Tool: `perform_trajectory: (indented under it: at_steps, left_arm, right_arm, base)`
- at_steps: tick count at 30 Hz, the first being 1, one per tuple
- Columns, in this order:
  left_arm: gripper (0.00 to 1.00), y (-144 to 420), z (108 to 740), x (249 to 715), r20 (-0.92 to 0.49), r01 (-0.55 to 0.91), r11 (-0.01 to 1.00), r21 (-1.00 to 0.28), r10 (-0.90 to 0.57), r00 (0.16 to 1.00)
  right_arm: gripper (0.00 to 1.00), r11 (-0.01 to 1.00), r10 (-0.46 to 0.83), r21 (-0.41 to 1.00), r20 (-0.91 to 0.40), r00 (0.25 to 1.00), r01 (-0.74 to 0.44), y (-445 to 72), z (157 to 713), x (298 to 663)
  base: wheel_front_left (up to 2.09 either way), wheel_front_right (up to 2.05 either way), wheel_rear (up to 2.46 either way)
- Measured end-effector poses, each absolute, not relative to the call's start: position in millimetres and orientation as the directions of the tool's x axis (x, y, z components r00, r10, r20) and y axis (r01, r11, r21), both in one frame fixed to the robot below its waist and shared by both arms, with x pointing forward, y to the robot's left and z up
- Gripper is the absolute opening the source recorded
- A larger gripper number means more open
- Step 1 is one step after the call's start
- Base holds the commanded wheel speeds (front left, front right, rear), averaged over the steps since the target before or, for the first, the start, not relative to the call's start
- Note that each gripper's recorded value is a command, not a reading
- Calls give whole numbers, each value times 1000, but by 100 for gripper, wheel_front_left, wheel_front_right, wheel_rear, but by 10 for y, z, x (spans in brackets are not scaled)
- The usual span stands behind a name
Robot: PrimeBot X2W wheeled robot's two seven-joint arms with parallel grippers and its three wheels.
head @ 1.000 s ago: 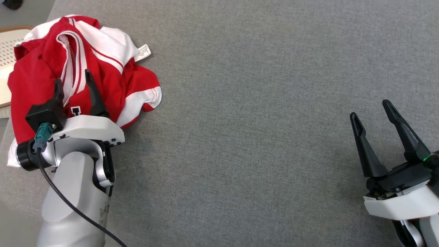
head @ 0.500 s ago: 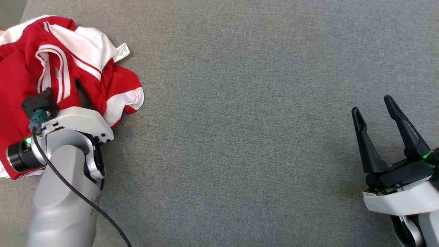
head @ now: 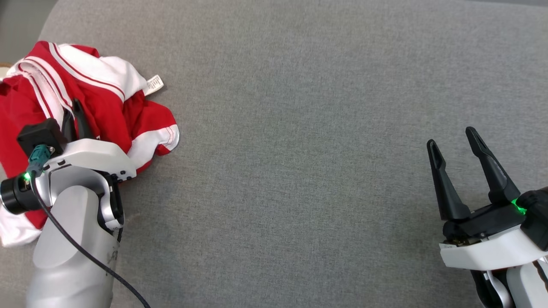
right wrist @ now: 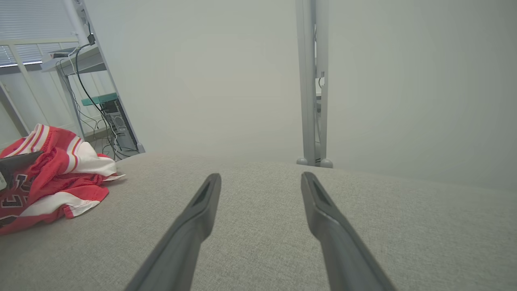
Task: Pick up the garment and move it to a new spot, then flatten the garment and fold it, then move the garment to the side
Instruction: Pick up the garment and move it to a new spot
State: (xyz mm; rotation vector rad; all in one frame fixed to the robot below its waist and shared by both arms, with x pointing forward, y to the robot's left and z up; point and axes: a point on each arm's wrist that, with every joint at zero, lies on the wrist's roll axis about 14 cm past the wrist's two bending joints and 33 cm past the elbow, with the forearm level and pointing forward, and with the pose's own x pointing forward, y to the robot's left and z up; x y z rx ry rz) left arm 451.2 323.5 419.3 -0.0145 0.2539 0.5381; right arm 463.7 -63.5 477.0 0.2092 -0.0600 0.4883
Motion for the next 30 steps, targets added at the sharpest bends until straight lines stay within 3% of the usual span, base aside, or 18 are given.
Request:
perform_trajectory:
  at_steps: [13,21,30]
  left_arm:
    - [0,2596,5539,4688,123,-274,960,-58,279,952]
    - [0,1897,6112,4762,272,-42,993,-107,70,960]
    - [0,982,6375,4943,333,221,969,-114,-172,927]
  right_arm:
    - [100,897,367,178,211,906,-405,-820,5325,4373]
    - [100,930,271,182,248,930,-320,-1100,5522,4186]
    - [100,969,113,184,273,955,-167,-1616,5662,3976]
  base:
    - [0,0,0]
    - [0,0,0]
    - [0,0,0]
